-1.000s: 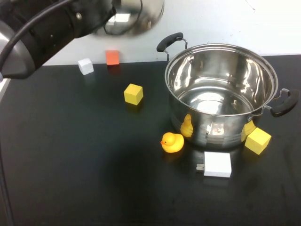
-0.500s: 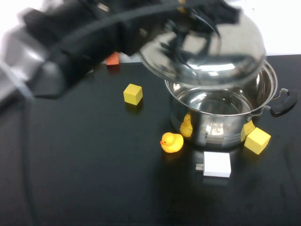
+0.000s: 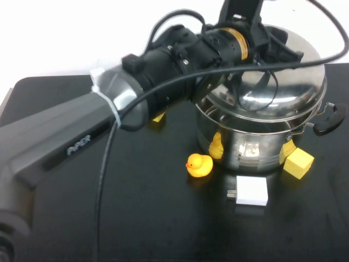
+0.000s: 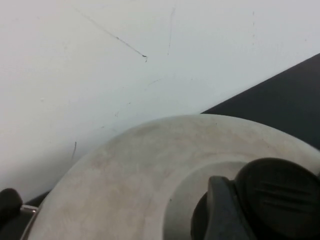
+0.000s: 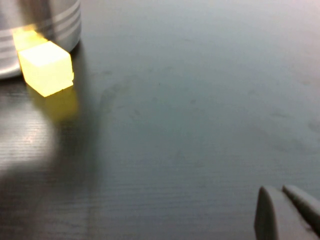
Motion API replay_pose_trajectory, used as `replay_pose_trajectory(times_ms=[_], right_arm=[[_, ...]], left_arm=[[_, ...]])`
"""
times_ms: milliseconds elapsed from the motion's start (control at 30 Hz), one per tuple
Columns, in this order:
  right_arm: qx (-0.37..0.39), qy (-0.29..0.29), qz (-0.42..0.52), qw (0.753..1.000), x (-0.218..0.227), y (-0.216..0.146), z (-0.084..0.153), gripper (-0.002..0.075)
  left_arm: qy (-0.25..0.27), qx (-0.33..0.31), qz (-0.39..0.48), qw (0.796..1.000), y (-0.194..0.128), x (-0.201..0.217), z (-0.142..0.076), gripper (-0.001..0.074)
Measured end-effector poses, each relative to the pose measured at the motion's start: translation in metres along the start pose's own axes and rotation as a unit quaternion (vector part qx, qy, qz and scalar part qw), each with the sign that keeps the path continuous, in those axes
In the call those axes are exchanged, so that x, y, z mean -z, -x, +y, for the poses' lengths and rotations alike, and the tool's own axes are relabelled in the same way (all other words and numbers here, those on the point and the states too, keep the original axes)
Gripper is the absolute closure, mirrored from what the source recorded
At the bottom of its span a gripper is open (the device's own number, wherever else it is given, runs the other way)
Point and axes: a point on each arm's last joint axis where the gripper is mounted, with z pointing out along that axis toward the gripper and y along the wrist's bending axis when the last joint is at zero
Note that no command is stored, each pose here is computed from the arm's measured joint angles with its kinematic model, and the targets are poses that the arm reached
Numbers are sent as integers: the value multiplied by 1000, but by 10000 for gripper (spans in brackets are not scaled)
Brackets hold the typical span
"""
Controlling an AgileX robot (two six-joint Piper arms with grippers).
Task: Cover the pot
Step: Place the pot lid on the pot
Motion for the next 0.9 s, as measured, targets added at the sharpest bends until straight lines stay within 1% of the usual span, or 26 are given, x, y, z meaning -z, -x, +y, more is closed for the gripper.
replay_pose_trajectory(times_ms=[233, 500, 600, 800, 900], right_arm=[[0, 0, 0, 1000, 0, 0, 0, 728], [0, 0, 0, 1000, 0, 0, 0, 728], [0, 0, 0, 1000, 0, 0, 0, 728], [0, 0, 0, 1000, 0, 0, 0, 728], [0, 0, 0, 1000, 0, 0, 0, 728]], left_arm=[[4, -11, 17, 1000, -15, -12, 1, 401], [12, 14, 17, 1000, -24, -23, 14, 401], [14, 26, 19, 999, -25, -24, 15, 401], [18, 29, 25, 999, -26, -24, 15, 401], [18, 45, 25, 999, -27, -24, 16, 401]])
